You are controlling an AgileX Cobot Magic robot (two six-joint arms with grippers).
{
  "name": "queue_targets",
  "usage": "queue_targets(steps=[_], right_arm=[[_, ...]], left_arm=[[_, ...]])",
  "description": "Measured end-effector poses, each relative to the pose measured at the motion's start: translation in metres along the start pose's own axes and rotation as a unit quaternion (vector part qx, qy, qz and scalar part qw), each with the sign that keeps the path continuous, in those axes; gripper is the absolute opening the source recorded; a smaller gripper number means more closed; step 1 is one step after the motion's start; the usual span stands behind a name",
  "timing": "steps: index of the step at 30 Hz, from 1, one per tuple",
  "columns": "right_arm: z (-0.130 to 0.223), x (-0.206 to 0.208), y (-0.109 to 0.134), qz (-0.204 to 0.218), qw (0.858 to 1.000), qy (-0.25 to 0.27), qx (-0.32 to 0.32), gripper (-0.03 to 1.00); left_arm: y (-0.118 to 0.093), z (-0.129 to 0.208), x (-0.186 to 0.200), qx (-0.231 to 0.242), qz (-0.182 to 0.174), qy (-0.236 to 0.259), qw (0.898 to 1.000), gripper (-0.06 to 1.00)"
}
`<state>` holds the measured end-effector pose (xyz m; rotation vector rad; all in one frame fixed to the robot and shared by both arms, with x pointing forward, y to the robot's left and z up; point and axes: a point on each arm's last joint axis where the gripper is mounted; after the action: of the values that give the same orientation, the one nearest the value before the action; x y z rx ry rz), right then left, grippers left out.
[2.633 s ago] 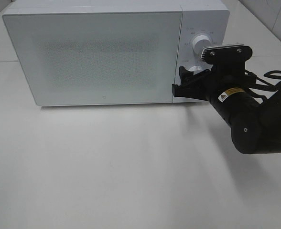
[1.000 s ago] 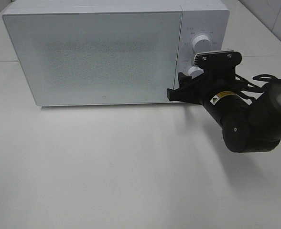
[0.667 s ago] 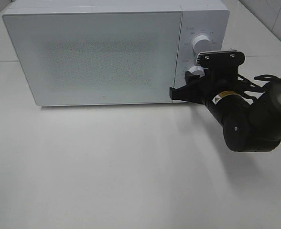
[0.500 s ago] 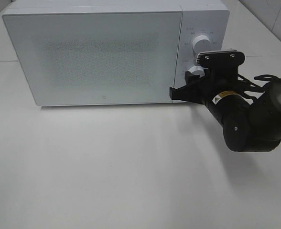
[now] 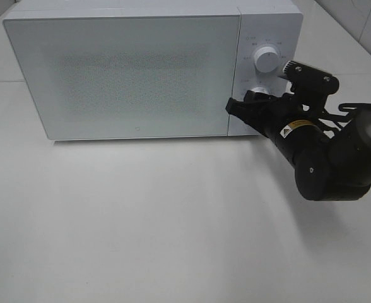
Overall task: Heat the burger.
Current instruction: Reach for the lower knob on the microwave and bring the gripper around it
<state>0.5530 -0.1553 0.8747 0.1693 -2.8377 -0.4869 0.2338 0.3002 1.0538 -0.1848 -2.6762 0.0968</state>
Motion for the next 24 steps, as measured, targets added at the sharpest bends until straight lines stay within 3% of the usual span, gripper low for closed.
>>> queue_targets(steps=[2, 3, 4, 6, 7, 8, 10, 11, 12, 13, 14, 15, 16, 18, 20, 24], right_arm=[[-0.0001, 0.0, 0.0, 0.0, 1.0, 0.0, -0.024, 0.39], [-0.0003, 0.0, 0.0, 0.0, 0.996, -0.002, -0.088, 0.39], [-0.0003, 0.0, 0.0, 0.0, 0.996, -0.002, -0.088, 0.39], [-0.0004, -0.0001, -0.0002, -0.001, 0.985, -0.005, -0.174, 0.39], [-0.0004, -0.0001, -0.0002, -0.001, 0.985, -0.005, -0.174, 0.39], [0.0, -0.0003, -0.0004, -0.002, 0.972, -0.006, -0.234, 0.39], [0.0002, -0.0004, -0.0006, -0.002, 0.966, -0.008, -0.257, 0.39], [0.0007, -0.0006, -0.0009, -0.004, 0.952, -0.01, -0.307, 0.39], [0.0007, -0.0006, -0.0009, -0.004, 0.952, -0.01, -0.307, 0.39], [0.0007, -0.0006, -0.001, -0.004, 0.943, -0.01, -0.333, 0.39], [0.0007, -0.0006, -0.001, -0.004, 0.927, -0.01, -0.375, 0.39], [0.0007, -0.0006, -0.001, -0.004, 0.927, -0.01, -0.375, 0.39], [0.0006, -0.0006, -0.0012, -0.004, 0.91, -0.01, -0.416, 0.39], [0.0006, -0.0006, -0.0012, -0.004, 0.901, -0.01, -0.433, 0.39], [0.0006, -0.0006, -0.0013, -0.004, 0.881, -0.01, -0.473, 0.4], [0.0006, -0.0006, -0.0014, -0.004, 0.866, -0.011, -0.5, 0.4]], left_arm=[[0.0, 0.0, 0.0, 0.0, 0.0, 0.0, 1.0, 0.0], [0.0, 0.0, 0.0, 0.0, 0.0, 0.0, 1.0, 0.0], [0.0, 0.0, 0.0, 0.0, 0.0, 0.0, 1.0, 0.0], [0.0, 0.0, 0.0, 0.0, 0.0, 0.0, 1.0, 0.0], [0.0, 0.0, 0.0, 0.0, 0.0, 0.0, 1.0, 0.0], [0.0, 0.0, 0.0, 0.0, 0.0, 0.0, 1.0, 0.0], [0.0, 0.0, 0.0, 0.0, 0.0, 0.0, 1.0, 0.0], [0.0, 0.0, 0.0, 0.0, 0.0, 0.0, 1.0, 0.0], [0.0, 0.0, 0.0, 0.0, 0.0, 0.0, 1.0, 0.0], [0.0, 0.0, 0.0, 0.0, 0.0, 0.0, 1.0, 0.0], [0.0, 0.0, 0.0, 0.0, 0.0, 0.0, 1.0, 0.0], [0.0, 0.0, 0.0, 0.0, 0.0, 0.0, 1.0, 0.0], [0.0, 0.0, 0.0, 0.0, 0.0, 0.0, 1.0, 0.0], [0.0, 0.0, 0.0, 0.0, 0.0, 0.0, 1.0, 0.0], [0.0, 0.0, 0.0, 0.0, 0.0, 0.0, 1.0, 0.0], [0.0, 0.0, 0.0, 0.0, 0.0, 0.0, 1.0, 0.0]])
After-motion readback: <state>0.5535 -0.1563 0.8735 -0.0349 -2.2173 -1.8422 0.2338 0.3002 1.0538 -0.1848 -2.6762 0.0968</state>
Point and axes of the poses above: a point on each arm's last joint axis where the gripper is mounted, x pointing back along that axis away from the gripper, y along the wrist's bending axis when the last joint is at zero, z = x × y, and after that the axes turned 8 degrees about x, right-handed
